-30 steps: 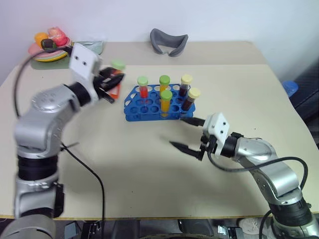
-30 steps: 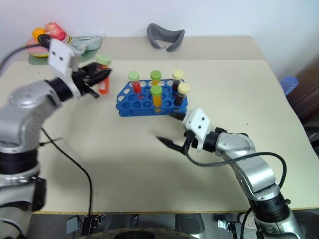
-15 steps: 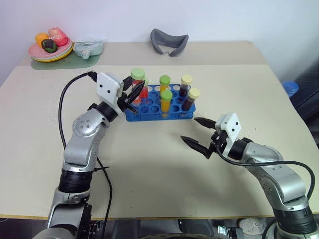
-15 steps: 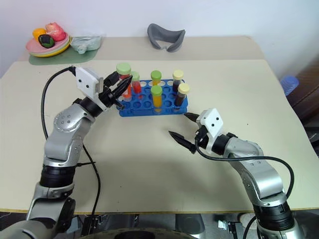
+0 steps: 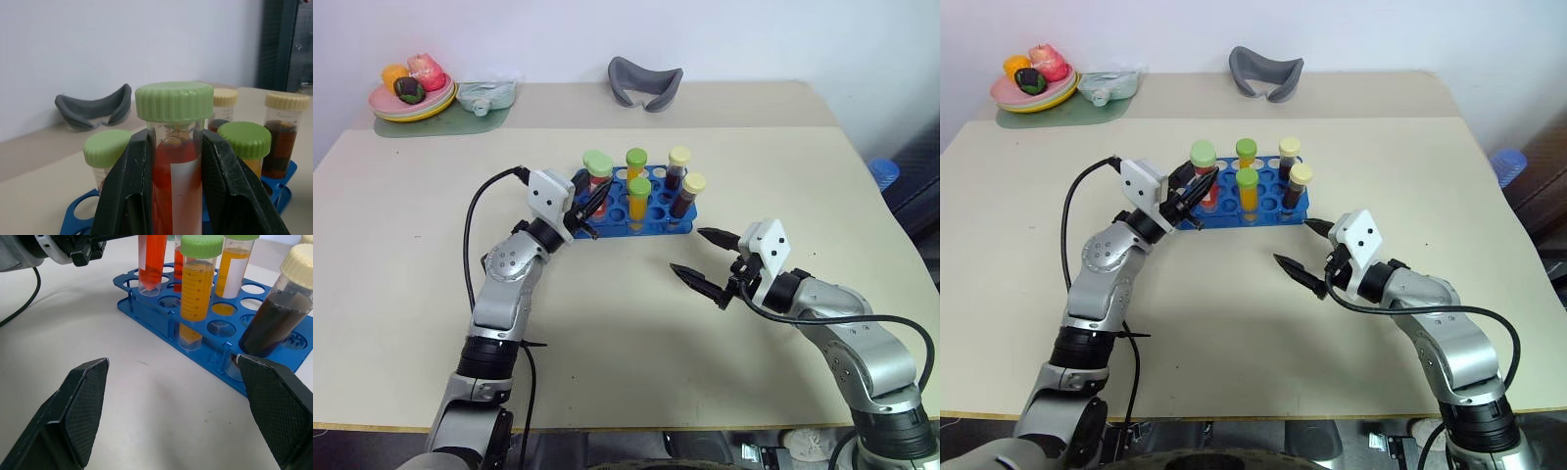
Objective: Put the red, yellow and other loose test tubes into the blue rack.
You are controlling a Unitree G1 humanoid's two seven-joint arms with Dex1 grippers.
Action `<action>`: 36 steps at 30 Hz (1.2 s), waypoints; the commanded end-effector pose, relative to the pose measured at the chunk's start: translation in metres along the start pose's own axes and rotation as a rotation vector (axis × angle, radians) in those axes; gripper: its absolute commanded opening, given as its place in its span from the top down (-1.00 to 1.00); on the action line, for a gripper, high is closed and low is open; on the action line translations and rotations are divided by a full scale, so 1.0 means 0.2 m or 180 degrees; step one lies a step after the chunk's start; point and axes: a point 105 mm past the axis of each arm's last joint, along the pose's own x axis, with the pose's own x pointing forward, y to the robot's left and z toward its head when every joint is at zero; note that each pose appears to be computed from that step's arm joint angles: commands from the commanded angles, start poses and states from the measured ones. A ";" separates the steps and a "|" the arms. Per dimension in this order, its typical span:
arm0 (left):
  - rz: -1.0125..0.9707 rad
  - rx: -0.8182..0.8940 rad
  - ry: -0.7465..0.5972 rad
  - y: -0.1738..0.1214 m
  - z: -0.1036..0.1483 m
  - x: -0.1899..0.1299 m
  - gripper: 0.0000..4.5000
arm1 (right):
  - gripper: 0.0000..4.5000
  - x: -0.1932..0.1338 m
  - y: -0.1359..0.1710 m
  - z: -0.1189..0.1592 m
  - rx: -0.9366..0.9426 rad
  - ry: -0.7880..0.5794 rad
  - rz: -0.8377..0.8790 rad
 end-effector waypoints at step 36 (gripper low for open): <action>0.0095 -0.0054 0.0995 0.31 0.09 -0.70 -0.85 | -0.91 -0.32 -0.19 -0.02 -0.0254 0.0512 -0.0080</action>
